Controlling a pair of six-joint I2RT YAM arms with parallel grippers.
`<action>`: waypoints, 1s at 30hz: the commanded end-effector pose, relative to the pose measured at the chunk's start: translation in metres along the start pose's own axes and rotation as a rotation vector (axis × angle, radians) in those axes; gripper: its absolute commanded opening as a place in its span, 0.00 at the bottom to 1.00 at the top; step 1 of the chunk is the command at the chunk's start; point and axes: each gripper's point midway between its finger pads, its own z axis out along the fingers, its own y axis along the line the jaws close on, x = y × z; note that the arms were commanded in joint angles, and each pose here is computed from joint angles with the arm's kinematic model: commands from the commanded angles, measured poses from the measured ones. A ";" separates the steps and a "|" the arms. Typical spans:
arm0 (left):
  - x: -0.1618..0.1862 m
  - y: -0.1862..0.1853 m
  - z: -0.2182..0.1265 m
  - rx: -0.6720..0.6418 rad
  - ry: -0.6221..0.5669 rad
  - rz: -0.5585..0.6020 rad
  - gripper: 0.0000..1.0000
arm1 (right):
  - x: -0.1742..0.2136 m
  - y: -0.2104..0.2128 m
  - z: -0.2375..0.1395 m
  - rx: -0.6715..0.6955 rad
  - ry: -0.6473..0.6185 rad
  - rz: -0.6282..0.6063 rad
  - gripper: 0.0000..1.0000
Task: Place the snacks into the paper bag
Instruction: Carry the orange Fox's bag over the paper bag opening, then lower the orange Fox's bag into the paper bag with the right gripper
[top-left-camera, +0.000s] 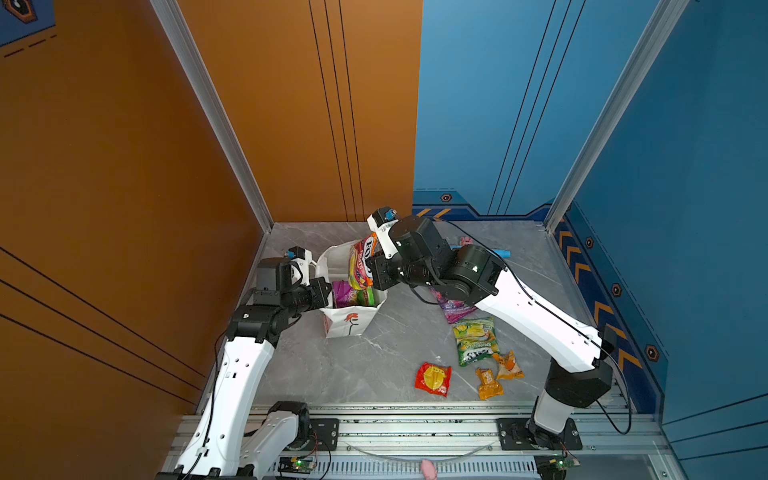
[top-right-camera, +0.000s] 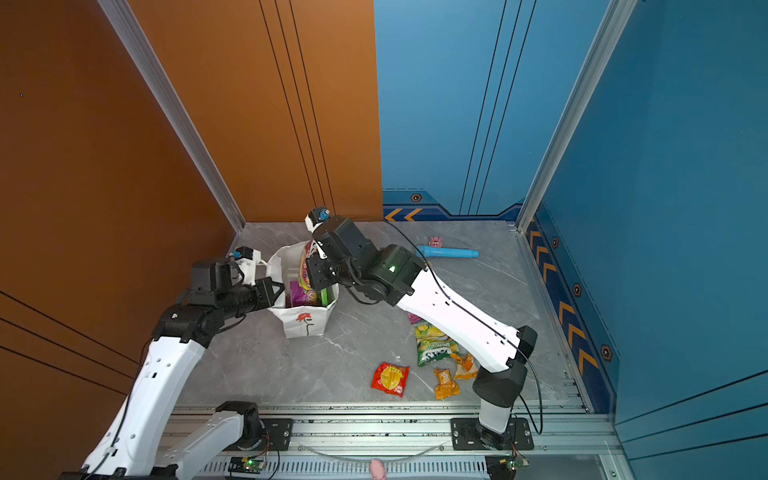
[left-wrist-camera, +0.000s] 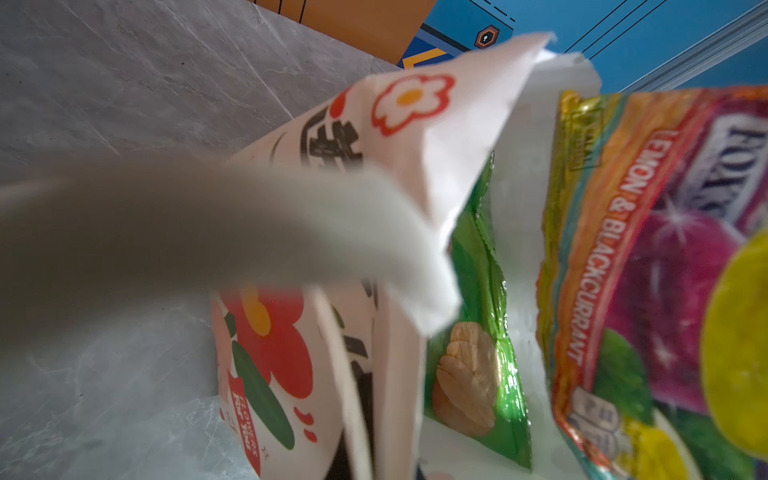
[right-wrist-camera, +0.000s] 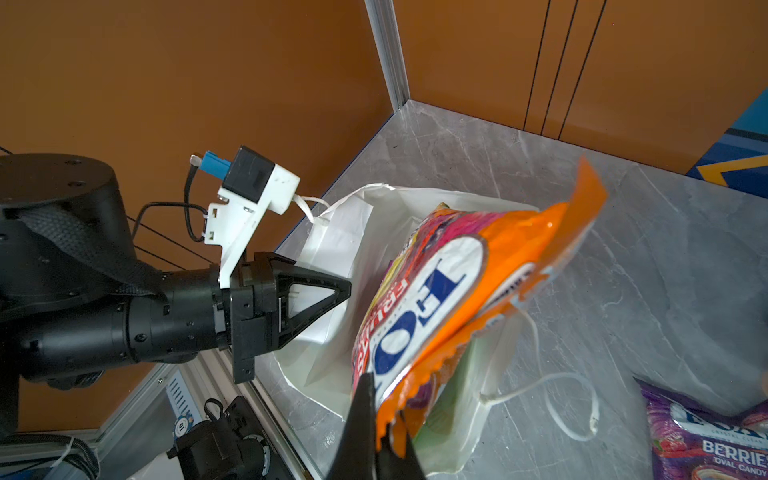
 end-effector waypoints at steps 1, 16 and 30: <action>-0.018 -0.024 -0.011 0.101 -0.086 0.061 0.00 | -0.004 0.014 0.002 -0.042 -0.016 -0.019 0.00; -0.020 -0.039 -0.017 0.174 -0.100 0.078 0.00 | 0.021 0.023 0.042 -0.061 0.063 -0.034 0.00; -0.019 -0.043 -0.017 0.188 -0.096 0.088 0.00 | 0.047 0.034 0.079 -0.024 0.066 -0.097 0.00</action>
